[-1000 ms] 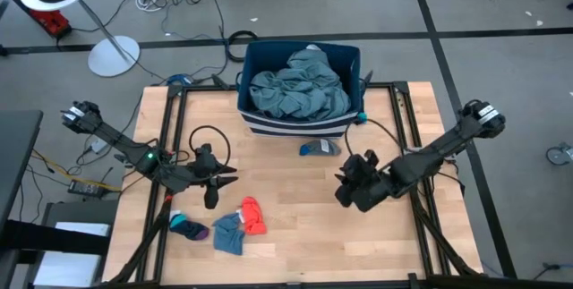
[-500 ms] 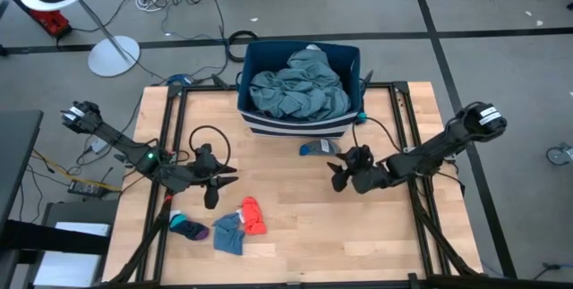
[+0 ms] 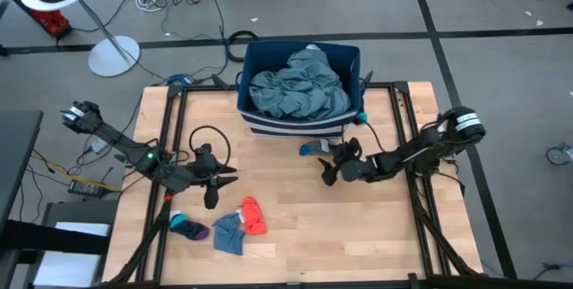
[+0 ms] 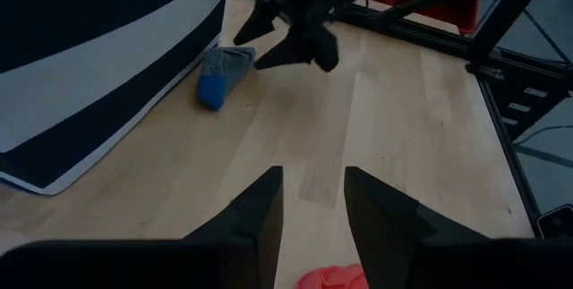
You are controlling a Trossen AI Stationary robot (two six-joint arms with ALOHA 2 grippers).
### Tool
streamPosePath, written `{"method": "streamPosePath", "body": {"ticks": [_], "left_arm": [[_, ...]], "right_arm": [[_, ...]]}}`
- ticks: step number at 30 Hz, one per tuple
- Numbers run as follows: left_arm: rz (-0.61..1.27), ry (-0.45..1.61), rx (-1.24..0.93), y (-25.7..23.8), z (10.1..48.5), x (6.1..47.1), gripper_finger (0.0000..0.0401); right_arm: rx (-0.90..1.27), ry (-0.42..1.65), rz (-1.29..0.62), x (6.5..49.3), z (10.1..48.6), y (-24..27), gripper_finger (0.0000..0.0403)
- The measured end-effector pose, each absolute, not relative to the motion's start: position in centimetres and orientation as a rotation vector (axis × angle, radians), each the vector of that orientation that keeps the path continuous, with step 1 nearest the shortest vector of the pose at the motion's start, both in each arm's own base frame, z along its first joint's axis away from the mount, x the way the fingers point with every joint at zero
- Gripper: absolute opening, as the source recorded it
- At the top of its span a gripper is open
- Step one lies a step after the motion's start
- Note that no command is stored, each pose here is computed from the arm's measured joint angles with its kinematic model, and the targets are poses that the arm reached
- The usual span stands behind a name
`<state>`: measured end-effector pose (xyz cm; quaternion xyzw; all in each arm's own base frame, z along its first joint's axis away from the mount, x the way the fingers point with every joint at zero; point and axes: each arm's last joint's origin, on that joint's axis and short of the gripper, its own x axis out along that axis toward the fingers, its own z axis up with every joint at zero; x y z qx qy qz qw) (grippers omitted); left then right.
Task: Sort clothes
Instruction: Put the gray sock into the laundry organizer
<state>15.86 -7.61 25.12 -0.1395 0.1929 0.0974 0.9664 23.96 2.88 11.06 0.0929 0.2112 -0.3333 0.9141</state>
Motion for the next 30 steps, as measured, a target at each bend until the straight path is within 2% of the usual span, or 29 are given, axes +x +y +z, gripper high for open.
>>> {"method": "streamPosePath", "body": {"ticks": [8, 11, 14, 20, 30], "left_arm": [[0.197, 0.39, -0.28, -7.6, 25.1, 15.9, 0.0126], [0.197, 0.39, -0.28, -7.6, 25.1, 15.9, 0.0126], [0.197, 0.39, -0.28, -7.6, 25.1, 15.9, 0.0126], [0.196, 0.386, -0.283, -7.6, 25.2, 15.9, 0.0126], [0.187, 0.356, -0.306, -7.7, 25.5, 16.0, 0.0126]], "right_arm": [[0.198, 0.492, -0.783, 24.6, 7.6, 1.0, 0.0289], [0.235, 0.458, -0.8, 24.9, 7.0, 0.7, 0.0263], [0.226, 0.439, -0.795, 25.2, 6.7, 0.8, 0.0199], [0.265, 0.428, -0.696, 25.4, 7.1, 1.8, 0.0027], [0.259, 0.397, -0.517, 24.6, 9.8, 5.8, 0.001]]}}
